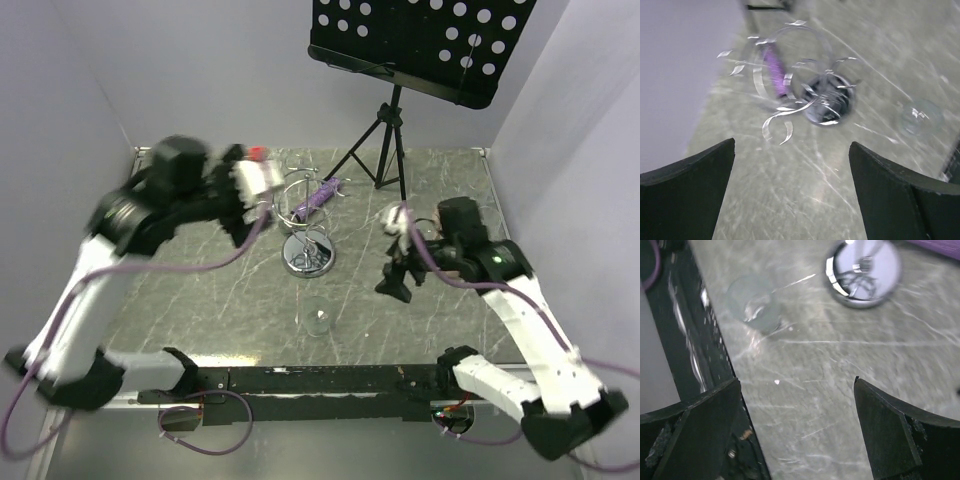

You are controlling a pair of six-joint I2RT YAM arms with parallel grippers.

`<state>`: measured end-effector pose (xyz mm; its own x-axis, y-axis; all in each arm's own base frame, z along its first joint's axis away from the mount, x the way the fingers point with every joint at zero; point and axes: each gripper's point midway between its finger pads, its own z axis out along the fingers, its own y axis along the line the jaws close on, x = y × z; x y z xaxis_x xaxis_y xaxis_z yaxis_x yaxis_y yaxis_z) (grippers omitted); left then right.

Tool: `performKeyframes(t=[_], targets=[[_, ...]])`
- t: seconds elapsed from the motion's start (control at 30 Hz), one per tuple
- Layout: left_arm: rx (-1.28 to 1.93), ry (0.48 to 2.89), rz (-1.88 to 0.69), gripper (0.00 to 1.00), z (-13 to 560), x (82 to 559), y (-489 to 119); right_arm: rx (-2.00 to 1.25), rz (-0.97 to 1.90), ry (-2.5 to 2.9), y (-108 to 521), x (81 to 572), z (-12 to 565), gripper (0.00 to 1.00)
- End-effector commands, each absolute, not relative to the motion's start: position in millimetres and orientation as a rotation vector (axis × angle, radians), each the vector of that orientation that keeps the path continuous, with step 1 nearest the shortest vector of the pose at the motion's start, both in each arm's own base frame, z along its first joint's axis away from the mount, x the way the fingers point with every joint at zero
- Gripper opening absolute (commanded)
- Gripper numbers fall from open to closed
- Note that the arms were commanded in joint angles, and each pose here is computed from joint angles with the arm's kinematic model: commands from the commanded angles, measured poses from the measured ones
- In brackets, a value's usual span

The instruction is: Take the wine glass off the wine glass rack

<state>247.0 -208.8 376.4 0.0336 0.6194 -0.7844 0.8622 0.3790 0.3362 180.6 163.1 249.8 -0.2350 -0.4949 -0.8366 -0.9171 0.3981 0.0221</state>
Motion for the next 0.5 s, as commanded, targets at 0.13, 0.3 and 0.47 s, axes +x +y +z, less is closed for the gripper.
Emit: performKeyframes(t=[0.13, 0.3, 0.47], targets=[[0.677, 1.701, -0.234, 1.00, 414, 269, -129, -1.832, 0.608, 1.573, 226, 168, 221, 1.00], [0.388, 1.755, -0.267, 1.00, 409, 268, -87, -2.015, 0.628, 1.506, 267, 161, 198, 1.00], [0.274, 1.767, -0.165, 1.00, 395, 259, -54, -2.128, 0.635, 1.528, 290, 164, 176, 1.00]])
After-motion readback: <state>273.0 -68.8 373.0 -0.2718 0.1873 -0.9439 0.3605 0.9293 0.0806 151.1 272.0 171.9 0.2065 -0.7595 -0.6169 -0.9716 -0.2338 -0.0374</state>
